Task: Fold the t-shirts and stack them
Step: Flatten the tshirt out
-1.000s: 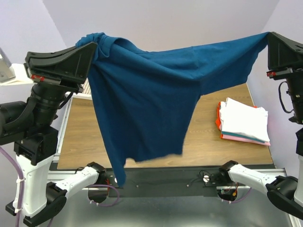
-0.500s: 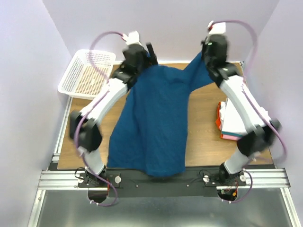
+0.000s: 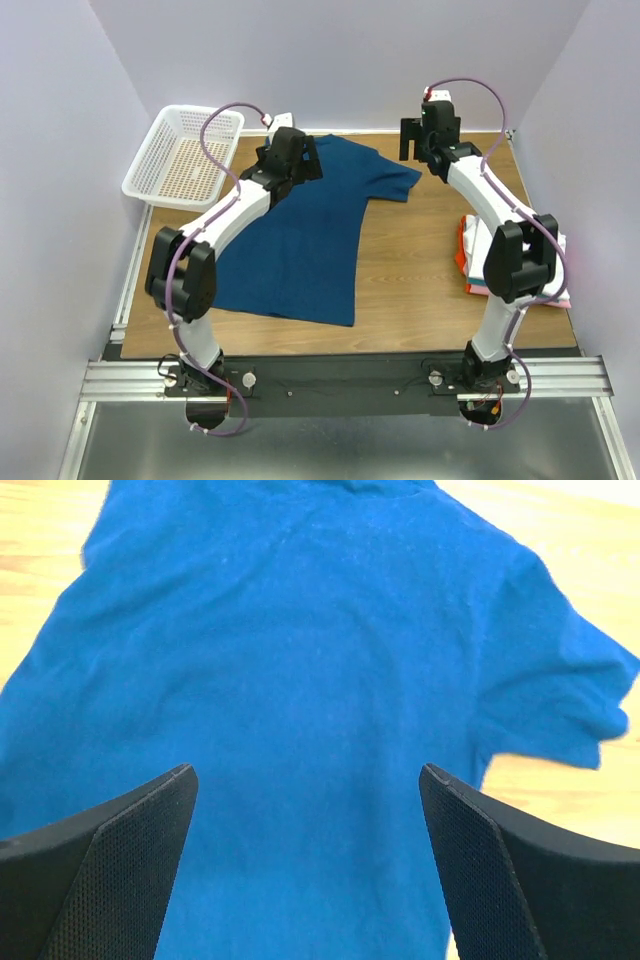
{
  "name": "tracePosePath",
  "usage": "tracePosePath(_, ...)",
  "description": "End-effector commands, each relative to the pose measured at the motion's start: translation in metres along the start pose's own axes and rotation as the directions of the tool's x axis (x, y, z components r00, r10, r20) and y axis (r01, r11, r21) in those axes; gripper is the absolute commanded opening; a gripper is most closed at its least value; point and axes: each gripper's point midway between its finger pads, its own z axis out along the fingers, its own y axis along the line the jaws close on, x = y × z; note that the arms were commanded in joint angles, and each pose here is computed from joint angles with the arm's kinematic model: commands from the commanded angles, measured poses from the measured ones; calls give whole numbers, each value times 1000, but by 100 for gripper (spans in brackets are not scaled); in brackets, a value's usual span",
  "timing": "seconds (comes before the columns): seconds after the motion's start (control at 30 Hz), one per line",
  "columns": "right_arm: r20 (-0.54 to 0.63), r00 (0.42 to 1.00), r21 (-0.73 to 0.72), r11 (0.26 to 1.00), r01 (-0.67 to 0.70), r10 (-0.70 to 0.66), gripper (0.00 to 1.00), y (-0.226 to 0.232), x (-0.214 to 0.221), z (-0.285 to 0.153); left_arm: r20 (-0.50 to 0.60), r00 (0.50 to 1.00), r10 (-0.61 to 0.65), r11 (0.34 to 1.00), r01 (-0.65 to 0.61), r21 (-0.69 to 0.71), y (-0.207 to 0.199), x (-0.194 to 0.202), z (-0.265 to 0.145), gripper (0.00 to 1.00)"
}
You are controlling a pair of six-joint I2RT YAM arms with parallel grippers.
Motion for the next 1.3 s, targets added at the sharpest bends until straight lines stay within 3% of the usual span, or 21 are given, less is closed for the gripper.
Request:
tracePosePath(0.0, 30, 998, -207, 977, -47, 54, 100, 34, -13, -22, 46, 997, -60, 997, 57, 54, 3, -4, -27, 98)
tracePosePath(0.1, -18, 1000, -407, 913, -29, 24, 100, 72, 3, -26, -2, 997, -72, 992, 72, 105, 7, 24, -40, 98)
tracePosePath(0.2, -71, 997, -496, 868, -42, 8, 100, 95, 19, -10, -45, 996, -77, 986, 83, 145, 14, 56, -48, 98)
tracePosePath(0.5, -181, 983, -460, 884, -82, -3, 100, 118, 66, 64, -199, 975, -102, 980, 133, 150, 36, 135, -51, 98)
tracePosePath(0.73, -274, 961, -419, 903, -97, -24, 100, 117, 115, 82, -233, 968, -98, 986, 125, 107, 41, 151, -31, 98)
tracePosePath(0.93, -416, 909, -334, 925, -179, 26, 100, 104, 172, 66, -266, 959, -100, 992, 117, 48, 46, 161, -13, 98)
tracePosePath(1.07, -526, 849, -281, 931, -233, 53, 100, 91, 224, 33, -263, 960, -95, 994, 106, 29, 48, 159, -9, 98)
tracePosePath(1.27, -554, 817, -128, 953, -273, 160, 100, 63, 267, -31, -260, 963, -75, 996, 86, 31, 46, 157, -2, 98)
